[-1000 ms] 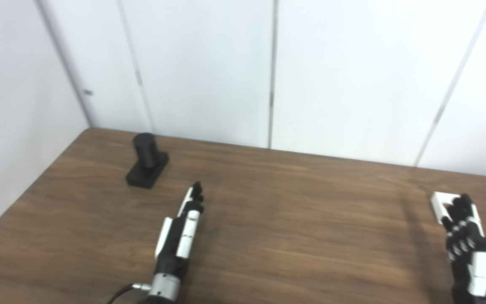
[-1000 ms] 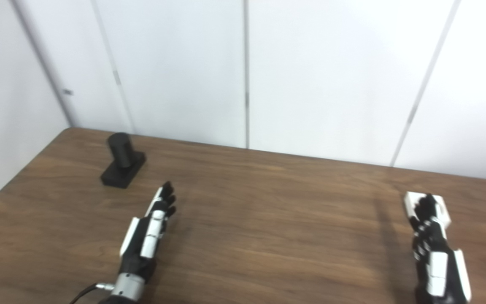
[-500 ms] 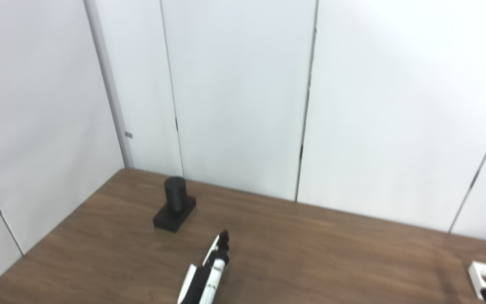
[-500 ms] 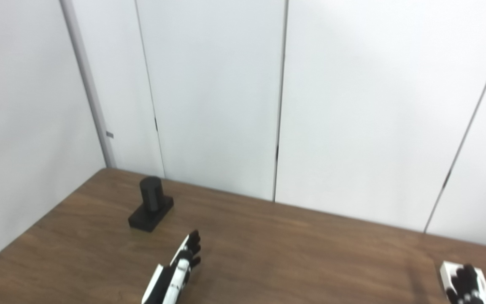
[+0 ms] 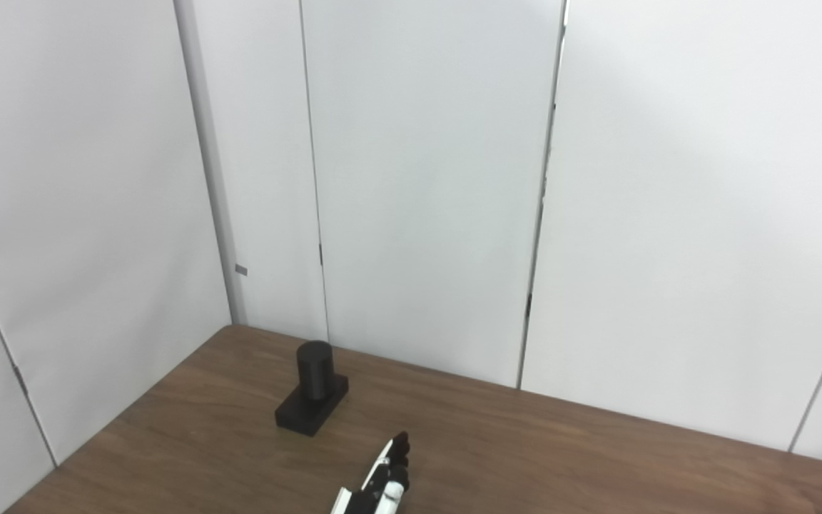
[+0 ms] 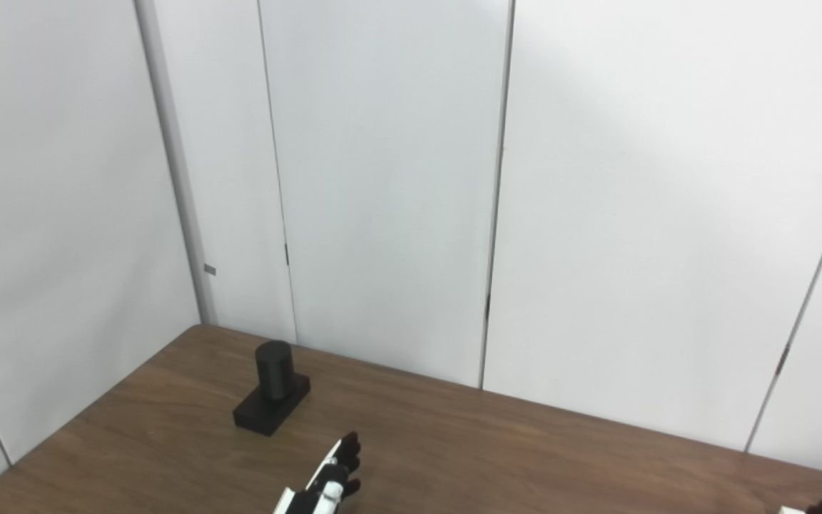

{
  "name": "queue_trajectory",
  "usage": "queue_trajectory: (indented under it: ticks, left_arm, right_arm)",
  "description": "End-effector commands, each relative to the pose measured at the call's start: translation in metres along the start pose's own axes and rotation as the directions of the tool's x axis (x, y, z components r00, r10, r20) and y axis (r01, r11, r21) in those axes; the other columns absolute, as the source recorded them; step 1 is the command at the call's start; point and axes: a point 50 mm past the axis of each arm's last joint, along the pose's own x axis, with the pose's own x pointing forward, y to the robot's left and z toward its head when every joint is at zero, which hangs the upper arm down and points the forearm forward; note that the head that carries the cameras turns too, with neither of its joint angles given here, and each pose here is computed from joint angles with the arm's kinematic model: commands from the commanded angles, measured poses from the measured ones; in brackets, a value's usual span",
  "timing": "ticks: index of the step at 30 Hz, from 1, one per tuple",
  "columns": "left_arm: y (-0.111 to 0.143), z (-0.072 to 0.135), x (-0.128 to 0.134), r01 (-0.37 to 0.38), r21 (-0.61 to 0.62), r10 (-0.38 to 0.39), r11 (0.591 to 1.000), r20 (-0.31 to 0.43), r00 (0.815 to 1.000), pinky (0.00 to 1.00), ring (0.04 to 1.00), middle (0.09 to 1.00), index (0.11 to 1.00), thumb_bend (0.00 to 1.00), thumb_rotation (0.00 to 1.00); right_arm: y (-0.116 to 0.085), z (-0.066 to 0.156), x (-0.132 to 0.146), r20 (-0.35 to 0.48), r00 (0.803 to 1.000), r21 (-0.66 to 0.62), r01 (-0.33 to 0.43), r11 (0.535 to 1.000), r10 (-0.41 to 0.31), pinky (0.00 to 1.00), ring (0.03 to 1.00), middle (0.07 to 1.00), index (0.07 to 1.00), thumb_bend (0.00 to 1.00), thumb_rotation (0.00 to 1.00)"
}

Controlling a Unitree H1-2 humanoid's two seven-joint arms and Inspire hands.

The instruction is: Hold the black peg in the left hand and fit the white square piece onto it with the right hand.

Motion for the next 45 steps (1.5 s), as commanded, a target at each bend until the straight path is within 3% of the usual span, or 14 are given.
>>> queue_trajectory:
  ticks: [1,16,31,45]
  left_arm:
    - [-0.009,-0.031,-0.021,0.020,0.001,-0.019,1.000,-0.111,0.994,0.95,0.988,0.988,0.984,0.53,0.93]
    - [-0.019,-0.021,-0.021,0.021,0.003,-0.021,1.000,-0.113,0.993,0.98,1.000,1.000,0.997,0.56,0.92]
    - [-0.020,-0.011,-0.024,0.004,0.016,-0.003,1.000,-0.100,0.995,0.96,0.993,1.000,1.000,0.52,0.92]
    - [-0.016,0.008,-0.037,-0.013,0.052,0.017,0.999,-0.070,0.997,0.94,0.985,1.000,1.000,0.51,0.82]
  right_arm:
    - [0.001,-0.048,-0.054,-0.214,0.975,0.019,0.062,0.998,-0.057,1.00,1.000,0.985,1.000,0.80,1.00]
    - [-0.010,-0.037,-0.054,-0.198,0.980,0.036,-0.001,0.999,0.008,1.00,1.000,1.000,1.000,0.79,1.00]
    - [-0.008,-0.026,-0.059,-0.216,0.976,0.009,0.007,1.000,-0.005,1.00,1.000,1.000,1.000,0.81,1.00]
    - [-0.011,-0.007,-0.071,-0.238,0.971,0.015,0.025,1.000,-0.021,1.00,1.000,1.000,1.000,0.83,1.00]
